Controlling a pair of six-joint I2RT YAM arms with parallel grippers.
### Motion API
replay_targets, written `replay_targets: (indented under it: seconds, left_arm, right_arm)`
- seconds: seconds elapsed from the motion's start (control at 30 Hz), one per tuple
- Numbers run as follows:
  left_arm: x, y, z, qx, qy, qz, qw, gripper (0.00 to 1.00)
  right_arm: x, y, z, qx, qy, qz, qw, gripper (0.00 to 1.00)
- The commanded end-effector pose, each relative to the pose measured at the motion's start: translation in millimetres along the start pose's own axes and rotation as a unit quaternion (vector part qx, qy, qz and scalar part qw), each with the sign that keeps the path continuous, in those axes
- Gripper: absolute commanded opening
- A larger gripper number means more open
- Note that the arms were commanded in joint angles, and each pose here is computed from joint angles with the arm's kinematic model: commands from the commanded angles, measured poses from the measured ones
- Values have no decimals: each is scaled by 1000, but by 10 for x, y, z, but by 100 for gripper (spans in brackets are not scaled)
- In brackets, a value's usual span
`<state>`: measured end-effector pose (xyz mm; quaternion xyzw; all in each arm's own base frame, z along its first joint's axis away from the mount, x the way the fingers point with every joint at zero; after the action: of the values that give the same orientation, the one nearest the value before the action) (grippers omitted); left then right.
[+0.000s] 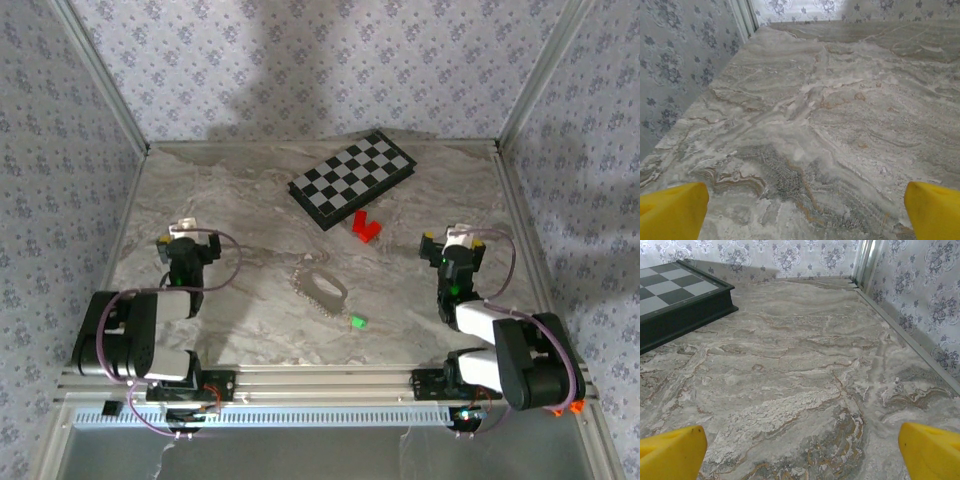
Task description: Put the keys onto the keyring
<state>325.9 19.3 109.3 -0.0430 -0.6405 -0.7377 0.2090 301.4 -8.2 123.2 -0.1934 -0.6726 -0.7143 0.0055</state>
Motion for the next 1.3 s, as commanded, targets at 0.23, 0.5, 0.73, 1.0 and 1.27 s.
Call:
replay_targets:
  seconds: [0.23,0.5,0.73,1.0,1.27]
  left_arm:
    - [-174,60,-83,11,-19,-21,1000,100]
    - [-258,76,-108,6,-28,1,1000,100]
    - [-292,75,-57,19,-26,9,999,100]
    - [-303,68,-40,24,-29,12,999,100]
    - [-304,70,-39,25,-28,12,999,100]
  right_arm:
    - [-120,142,20,24,-10,-24,999,100]
    - [-253,57,65,61,-8,-38,997,100]
    - [-341,31,116,55,19,-12,998,100]
    - [-499,-69,31,28,10,26,999,100]
    - [-546,-55,-78,15,-5,29,999,100]
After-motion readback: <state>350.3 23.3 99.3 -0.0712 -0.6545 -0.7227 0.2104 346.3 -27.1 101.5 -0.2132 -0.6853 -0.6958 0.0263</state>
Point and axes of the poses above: each hand's point on the last joint's axis, 136 mm out from that joint toward the fingers, its own x axis back along the fingers, its own z axis along the line the jaws close on, y = z × x, the point moved 4 cm from there along x, back along the fingers, and after that the axes turned 5 degrees about -x, right-handed, at the moved point
